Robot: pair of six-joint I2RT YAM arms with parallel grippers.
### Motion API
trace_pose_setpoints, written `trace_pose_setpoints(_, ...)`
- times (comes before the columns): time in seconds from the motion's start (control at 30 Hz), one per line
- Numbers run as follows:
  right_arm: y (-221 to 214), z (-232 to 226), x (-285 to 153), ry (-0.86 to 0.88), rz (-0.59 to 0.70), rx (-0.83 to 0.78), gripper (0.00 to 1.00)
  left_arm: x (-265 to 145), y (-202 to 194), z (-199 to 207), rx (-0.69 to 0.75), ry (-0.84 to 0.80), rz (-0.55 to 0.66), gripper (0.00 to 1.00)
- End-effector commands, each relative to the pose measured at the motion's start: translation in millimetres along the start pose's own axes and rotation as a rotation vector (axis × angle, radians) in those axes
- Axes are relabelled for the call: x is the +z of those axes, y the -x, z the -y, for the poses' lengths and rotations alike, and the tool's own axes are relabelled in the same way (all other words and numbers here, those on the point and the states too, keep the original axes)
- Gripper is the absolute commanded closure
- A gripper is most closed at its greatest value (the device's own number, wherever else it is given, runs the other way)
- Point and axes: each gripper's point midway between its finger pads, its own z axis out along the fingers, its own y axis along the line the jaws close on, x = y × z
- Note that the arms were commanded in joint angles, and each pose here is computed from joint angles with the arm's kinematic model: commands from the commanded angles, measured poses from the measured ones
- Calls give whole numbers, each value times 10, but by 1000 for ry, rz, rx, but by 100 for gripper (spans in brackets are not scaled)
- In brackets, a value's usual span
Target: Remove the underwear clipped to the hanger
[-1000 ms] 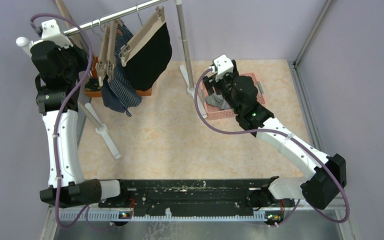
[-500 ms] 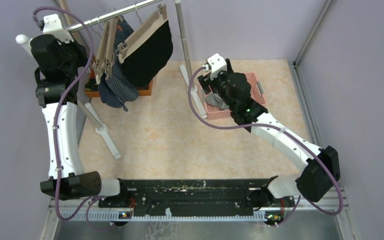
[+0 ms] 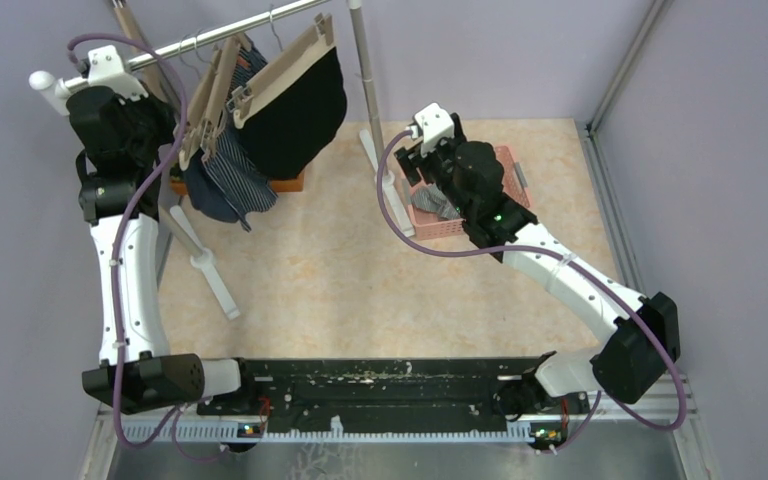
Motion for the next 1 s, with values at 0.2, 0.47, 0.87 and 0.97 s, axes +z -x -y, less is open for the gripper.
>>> trace_pose_setpoints(0.2,271,66,-18,2,70,16,28,-60,-42,-59,-44,13,-12,100)
trace_pose_setpoints(0.47,303,14,-72,22,87,31,29,-11,291,-151,-43,66,35,100)
trace_pose_setpoints(0.87,319,20,-67,21,86,18,29,-30,48,-244,-54,106,-53,98)
trace_pose_setpoints(0.97,328,7,-47,27,89,16,29,-83,-48,-259,-56,113,-77,97)
